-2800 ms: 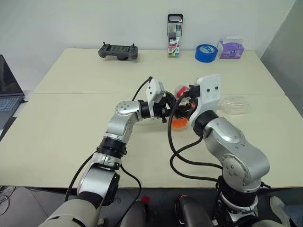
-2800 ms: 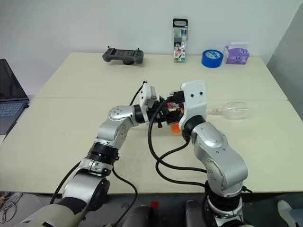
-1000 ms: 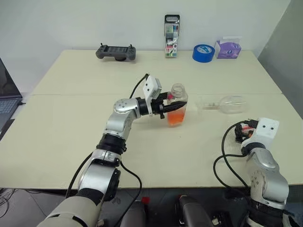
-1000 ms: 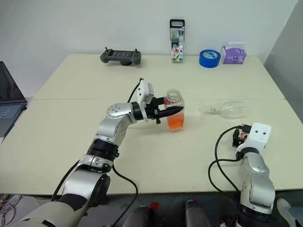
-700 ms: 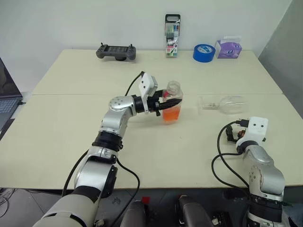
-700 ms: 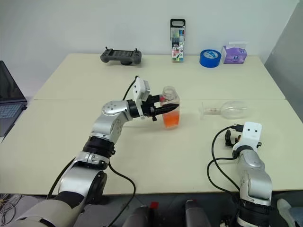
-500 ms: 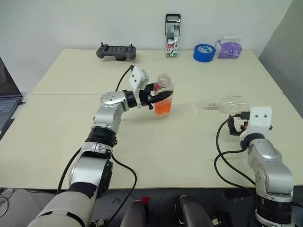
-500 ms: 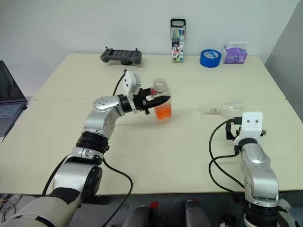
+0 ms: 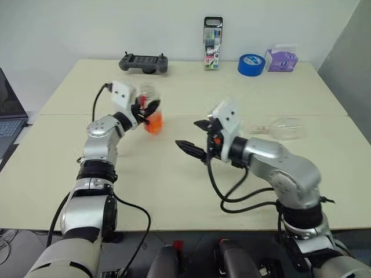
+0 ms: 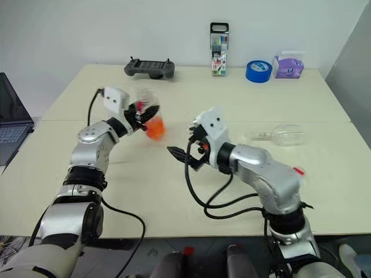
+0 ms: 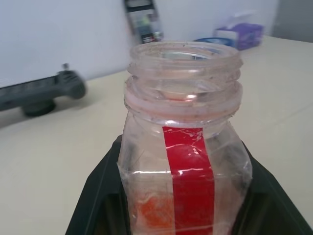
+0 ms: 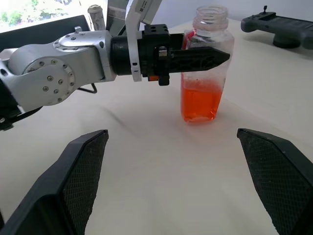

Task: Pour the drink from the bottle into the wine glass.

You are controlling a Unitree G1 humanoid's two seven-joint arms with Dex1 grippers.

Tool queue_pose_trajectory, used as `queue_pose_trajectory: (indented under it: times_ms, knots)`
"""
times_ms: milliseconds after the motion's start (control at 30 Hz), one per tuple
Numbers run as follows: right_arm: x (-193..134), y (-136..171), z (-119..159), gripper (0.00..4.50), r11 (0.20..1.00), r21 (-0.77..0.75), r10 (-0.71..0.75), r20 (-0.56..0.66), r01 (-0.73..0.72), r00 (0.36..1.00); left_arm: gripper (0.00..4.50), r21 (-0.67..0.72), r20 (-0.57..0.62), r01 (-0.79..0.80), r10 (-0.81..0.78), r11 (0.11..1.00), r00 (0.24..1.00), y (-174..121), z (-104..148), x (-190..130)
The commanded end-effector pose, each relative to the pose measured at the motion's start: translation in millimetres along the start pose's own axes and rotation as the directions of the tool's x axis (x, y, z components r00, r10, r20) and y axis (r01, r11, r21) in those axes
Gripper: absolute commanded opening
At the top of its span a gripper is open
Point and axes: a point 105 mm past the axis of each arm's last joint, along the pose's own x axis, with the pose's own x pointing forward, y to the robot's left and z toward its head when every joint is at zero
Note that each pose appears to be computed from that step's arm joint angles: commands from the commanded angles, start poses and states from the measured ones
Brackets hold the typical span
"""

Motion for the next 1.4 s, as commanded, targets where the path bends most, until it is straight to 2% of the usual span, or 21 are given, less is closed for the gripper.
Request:
queue_pose_trajectory:
  times_ms: [33,300,667,733,933,1400]
  knots:
    - [17.6,-9.1,15.4,4.5,0.997,-0.058,-0.049,0.072,0.054,0.996,1.82,-0.022,0.086,-0.12,0.122,0.993,0.989,21.0,18.0,-10.8]
    - [28.7,-15.6,13.6,4.5,0.995,-0.055,-0.072,0.096,0.078,0.993,1.82,-0.084,0.088,-0.207,0.215,0.975,0.973,31.7,8.2,-24.3]
    - [26.4,-17.9,8.4,4.5,0.996,-0.046,-0.07,0.09,0.074,0.993,1.82,-0.106,0.043,-0.214,0.219,0.971,0.975,33.3,1.3,-23.7]
    - [24.9,-20.1,7.4,4.5,0.996,-0.041,-0.078,0.089,0.082,0.993,2.56,-0.107,0.041,-0.212,0.217,0.971,0.975,33.3,1.2,-23.5]
    - [20.9,-26.9,4.1,4.5,0.994,-0.035,-0.104,0.081,0.107,0.991,4.42,-0.079,0.031,-0.208,0.211,0.975,0.977,32.0,0.8,-22.9]
    - [15.9,-38.3,-0.9,4.5,0.99,-0.039,-0.132,0.068,0.135,0.989,4.46,-0.029,0.014,-0.17,0.17,0.985,0.985,24.7,1.1,-32.1]
